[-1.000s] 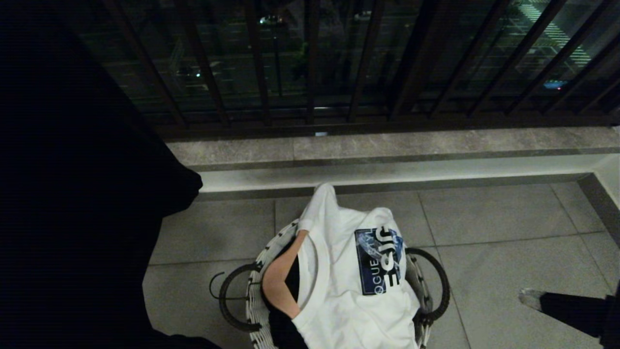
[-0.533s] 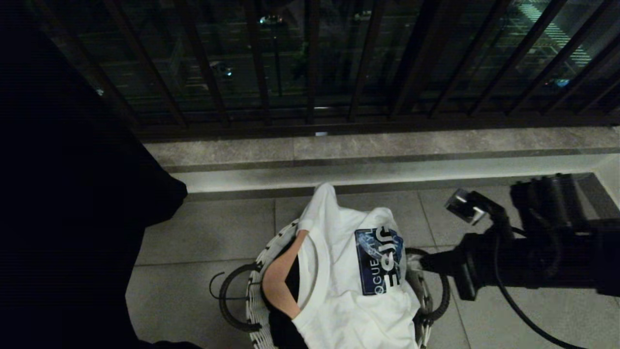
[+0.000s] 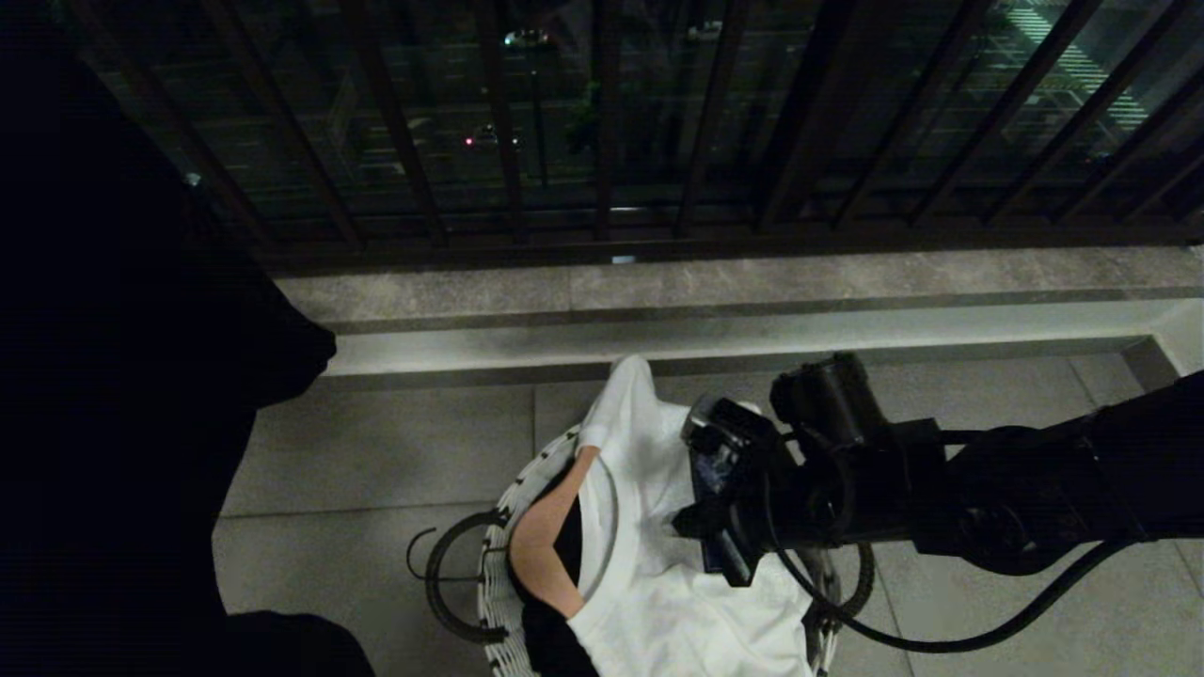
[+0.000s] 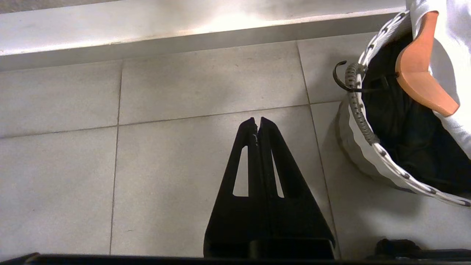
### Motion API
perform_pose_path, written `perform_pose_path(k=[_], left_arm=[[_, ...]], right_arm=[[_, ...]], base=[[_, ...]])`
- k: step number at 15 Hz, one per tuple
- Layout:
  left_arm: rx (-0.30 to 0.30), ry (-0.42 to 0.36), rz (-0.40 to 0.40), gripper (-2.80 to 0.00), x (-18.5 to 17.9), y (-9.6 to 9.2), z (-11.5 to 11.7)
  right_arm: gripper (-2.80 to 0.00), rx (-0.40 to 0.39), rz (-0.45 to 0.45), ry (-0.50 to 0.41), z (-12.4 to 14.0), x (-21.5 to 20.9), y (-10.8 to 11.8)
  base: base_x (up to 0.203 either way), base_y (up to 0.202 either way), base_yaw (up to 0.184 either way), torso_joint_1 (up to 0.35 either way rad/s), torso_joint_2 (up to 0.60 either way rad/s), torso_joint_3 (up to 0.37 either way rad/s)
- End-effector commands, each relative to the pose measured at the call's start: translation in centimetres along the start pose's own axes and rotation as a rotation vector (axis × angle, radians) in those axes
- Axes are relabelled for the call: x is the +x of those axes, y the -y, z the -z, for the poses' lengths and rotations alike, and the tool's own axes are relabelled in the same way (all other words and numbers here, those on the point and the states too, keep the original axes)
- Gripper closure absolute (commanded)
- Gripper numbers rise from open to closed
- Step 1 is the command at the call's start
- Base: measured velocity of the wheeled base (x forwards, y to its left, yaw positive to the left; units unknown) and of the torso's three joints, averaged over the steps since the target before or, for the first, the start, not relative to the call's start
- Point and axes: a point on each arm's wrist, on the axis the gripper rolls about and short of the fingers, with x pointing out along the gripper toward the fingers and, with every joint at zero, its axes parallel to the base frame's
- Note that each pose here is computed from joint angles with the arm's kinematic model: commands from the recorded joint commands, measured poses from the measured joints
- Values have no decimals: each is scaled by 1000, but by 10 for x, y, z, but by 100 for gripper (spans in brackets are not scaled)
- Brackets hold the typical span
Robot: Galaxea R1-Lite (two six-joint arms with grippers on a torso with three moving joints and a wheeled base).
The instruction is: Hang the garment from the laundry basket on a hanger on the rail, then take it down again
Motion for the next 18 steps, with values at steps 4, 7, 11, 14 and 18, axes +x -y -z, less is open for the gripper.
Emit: perform_pose_path(k=[4,7,11,14,18], left_arm=[[0,-1,1,0,0,0,1],[2,-1,1,0,0,0,1],[1,-1,0,0,0,0,1],[0,-1,1,0,0,0,1],[2,-1,0,0,0,0,1]], right_arm=[[0,-72,-35,-38,-8,33,-32],[0,-120,-20,-47,-16,55,-50],[-280,-179,17,-56,-18,67,-60],[-280,-203,32,-41,-17,80,-62],[-280,-238,53,-39,-19,104,-69]], base=[[0,0,0,0,0,0],[0,0,0,0,0,0],[0,0,0,0,0,0],[0,0,0,0,0,0],[0,0,0,0,0,0]])
